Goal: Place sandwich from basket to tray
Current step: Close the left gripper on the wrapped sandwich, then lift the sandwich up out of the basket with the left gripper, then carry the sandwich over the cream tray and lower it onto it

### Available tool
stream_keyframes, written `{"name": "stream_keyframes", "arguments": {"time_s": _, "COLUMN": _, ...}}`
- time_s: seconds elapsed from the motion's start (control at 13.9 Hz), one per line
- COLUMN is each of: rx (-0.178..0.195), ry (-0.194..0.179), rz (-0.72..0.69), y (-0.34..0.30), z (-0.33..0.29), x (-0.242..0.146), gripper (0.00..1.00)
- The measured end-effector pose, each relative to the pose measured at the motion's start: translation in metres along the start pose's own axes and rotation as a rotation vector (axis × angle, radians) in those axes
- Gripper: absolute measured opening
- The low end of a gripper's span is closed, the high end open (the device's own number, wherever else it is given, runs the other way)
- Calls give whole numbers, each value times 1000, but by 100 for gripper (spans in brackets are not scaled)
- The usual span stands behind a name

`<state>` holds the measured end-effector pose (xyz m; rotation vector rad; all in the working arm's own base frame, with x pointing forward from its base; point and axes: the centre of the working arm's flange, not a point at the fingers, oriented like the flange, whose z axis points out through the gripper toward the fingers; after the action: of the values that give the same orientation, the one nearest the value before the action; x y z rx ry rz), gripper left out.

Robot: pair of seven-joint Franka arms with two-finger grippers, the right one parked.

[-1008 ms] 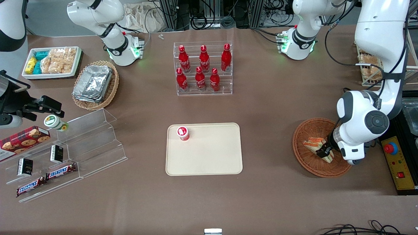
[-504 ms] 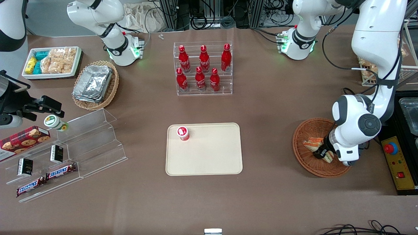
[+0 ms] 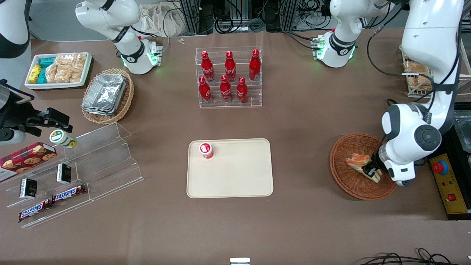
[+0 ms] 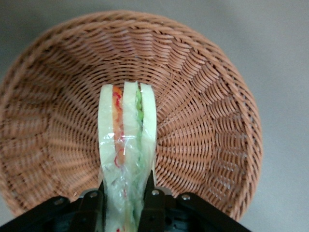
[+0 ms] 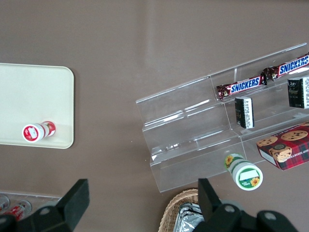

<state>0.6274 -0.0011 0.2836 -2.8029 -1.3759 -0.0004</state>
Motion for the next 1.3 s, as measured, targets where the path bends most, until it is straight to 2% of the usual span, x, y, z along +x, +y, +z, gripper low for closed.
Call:
{"name": "stream_keyframes", "arguments": {"time_s": 0.14, "rx": 30, "ry": -16, "rz": -2, "y": 1, "z": -40, "x": -5, "gripper": 28}}
{"name": "stream_keyframes", "arguments": {"time_s": 0.36, "rx": 96, "ry": -56, "rz": 12, "y": 10, "z": -128, "x": -17, "gripper": 28}}
{"name": "stream_keyframes", "arguments": {"time_s": 0.5, "rx": 114, "ry": -73, "rz": 45, "y": 21, "z": -185, "x": -34, "gripper": 19}}
{"name": "stream_keyframes", "arguments": {"time_s": 0.79, "rx": 107, "ry": -94, "rz": 186, "y": 53, "z": -238, "x": -93, "gripper": 18}}
{"name": "stream_keyframes", "arguments": {"time_s": 1.08, "rx": 101, "ry": -127, "rz": 434, "y": 80, "z": -242, "x": -162, "gripper": 18}}
{"name": "stream_keyframes", "arguments": {"time_s": 1.3, "rx": 88, "ry": -155, "rz": 553, "y": 103, "z": -228, "x": -206, "gripper": 18}}
